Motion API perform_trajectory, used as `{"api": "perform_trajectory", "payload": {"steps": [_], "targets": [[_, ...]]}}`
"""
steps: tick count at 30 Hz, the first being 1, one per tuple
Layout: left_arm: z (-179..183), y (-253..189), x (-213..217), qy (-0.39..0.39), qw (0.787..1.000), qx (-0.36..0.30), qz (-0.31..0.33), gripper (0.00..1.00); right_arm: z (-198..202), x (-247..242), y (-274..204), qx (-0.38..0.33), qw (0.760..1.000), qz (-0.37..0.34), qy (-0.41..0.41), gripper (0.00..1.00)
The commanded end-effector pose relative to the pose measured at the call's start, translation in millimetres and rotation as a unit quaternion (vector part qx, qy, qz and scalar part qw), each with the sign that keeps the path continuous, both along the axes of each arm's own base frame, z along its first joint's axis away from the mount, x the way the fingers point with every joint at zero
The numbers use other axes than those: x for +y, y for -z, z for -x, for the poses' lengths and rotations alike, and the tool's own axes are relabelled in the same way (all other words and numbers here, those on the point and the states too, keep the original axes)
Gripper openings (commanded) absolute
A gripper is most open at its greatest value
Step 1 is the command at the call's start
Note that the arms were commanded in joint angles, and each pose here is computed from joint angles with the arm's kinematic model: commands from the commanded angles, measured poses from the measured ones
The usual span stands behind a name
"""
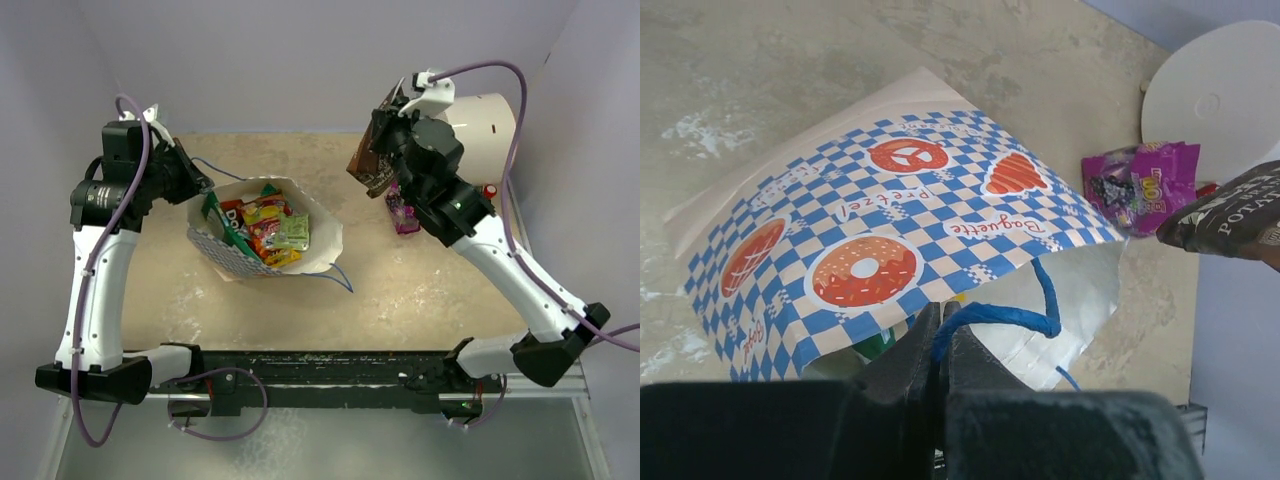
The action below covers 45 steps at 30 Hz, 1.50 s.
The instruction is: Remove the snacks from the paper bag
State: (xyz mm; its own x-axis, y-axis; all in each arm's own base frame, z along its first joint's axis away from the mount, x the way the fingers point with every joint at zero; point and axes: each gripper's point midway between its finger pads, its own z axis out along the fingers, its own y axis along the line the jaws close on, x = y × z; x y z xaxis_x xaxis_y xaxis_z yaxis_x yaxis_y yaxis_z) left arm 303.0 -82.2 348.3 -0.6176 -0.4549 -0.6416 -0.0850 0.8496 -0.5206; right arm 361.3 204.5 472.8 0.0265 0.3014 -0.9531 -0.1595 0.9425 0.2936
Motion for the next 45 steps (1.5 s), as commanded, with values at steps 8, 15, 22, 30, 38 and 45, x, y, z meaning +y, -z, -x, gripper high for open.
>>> {"api": "perform_trajectory", "payload": {"steps": [8, 15, 22, 30, 38, 45], "targets": [[11, -45, 25, -0.039, 0.996, -0.058, -0.054, 0.0, -70, 5, 9, -0.024, 0.991, -0.129, 0.036, 0.0], [13, -53, 31, -0.044, 0.994, -0.068, -0.069, 0.0, -117, 13, 73, 0.032, 0.986, -0.158, 0.045, 0.0], [16, -60, 39, -0.053, 0.992, -0.075, -0.09, 0.0, -135, 16, 139, 0.081, 0.983, -0.154, 0.051, 0.0], [13, -58, 40, -0.053, 0.991, -0.073, -0.094, 0.0, -114, 4, 203, 0.15, 0.972, -0.17, 0.065, 0.0], [6, -62, 38, -0.048, 0.991, -0.083, -0.094, 0.0, -79, -11, 218, 0.187, 0.961, -0.192, 0.067, 0.0], [6, -70, 37, -0.04, 0.99, -0.096, -0.1, 0.0, -44, -39, 243, 0.244, 0.938, -0.233, 0.079, 0.0]]}}
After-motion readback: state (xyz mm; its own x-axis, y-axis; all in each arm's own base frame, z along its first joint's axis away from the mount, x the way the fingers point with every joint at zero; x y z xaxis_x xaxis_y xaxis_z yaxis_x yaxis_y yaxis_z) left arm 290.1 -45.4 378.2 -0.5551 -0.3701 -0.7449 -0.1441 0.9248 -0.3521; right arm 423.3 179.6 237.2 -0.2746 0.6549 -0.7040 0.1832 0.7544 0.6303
